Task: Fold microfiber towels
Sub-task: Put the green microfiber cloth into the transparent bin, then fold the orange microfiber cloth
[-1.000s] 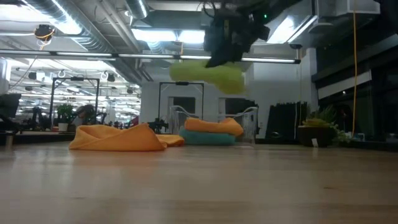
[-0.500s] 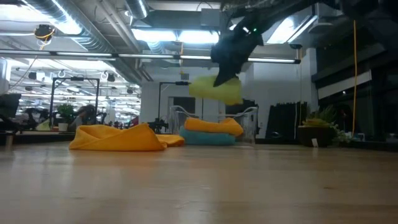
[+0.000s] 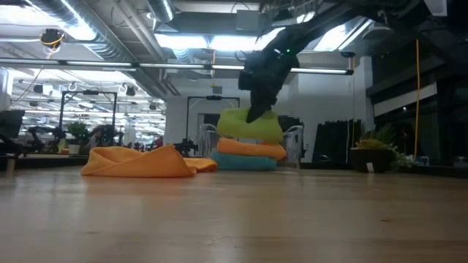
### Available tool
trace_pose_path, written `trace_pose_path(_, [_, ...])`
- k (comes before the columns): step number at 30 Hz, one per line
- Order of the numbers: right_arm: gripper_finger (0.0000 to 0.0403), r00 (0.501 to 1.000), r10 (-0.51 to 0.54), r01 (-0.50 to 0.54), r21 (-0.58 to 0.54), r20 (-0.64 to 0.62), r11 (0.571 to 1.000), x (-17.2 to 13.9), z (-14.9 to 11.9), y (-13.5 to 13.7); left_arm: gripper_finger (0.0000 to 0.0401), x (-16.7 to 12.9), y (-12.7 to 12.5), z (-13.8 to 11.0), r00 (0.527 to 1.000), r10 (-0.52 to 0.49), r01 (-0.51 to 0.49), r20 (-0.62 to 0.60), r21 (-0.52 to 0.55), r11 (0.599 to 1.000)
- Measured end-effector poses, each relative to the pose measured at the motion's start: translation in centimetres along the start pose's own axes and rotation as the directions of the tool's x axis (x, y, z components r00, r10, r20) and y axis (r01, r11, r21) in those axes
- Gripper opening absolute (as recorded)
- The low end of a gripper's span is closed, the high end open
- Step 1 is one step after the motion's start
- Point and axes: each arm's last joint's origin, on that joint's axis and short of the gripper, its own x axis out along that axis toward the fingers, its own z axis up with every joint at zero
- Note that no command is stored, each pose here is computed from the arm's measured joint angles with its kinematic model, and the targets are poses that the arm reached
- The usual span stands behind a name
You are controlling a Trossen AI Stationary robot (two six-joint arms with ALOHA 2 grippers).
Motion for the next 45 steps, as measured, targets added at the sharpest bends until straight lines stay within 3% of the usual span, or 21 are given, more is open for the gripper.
trace_pose_path(18, [0.0014,0.999,0.017,-0.017,0.002,-0.039,1.000,1.5,-0.8,0.3,0.0039,0.0,0.2,-0.1,1.000,0.017,-0.017,-0.008,-0.010,1.000])
trace_pose_path(21, [0.0045,0.999,0.021,-0.021,0.002,-0.045,1.000,1.7,-0.8,0.5,0.0039,0.0,0.2,-0.1,1.000,0.016,-0.016,-0.008,-0.009,1.000])
trace_pose_path(27, [0.0152,1.000,0.011,-0.011,-0.010,-0.026,1.000,1.8,-0.6,0.5,0.0039,0.0,0.2,-0.1,1.000,0.017,-0.017,-0.008,-0.009,1.000])
trace_pose_path(33, [0.0228,0.994,-0.099,0.098,-0.024,-0.040,0.995,1.5,-0.2,0.2,0.0039,0.0,0.2,-0.1,1.000,0.017,-0.017,-0.008,-0.007,1.000])
trace_pose_path(37, [0.0247,0.986,-0.162,0.161,-0.031,-0.046,0.987,0.9,0.3,0.1,0.0039,0.0,0.2,-0.1,1.000,0.016,-0.017,-0.008,-0.007,1.000])
trace_pose_path(45, [0.0240,0.921,-0.362,0.362,-0.027,-0.146,0.932,-0.5,0.6,-0.2,0.0039,0.0,0.2,-0.1,1.000,0.015,-0.016,-0.009,-0.038,0.999])
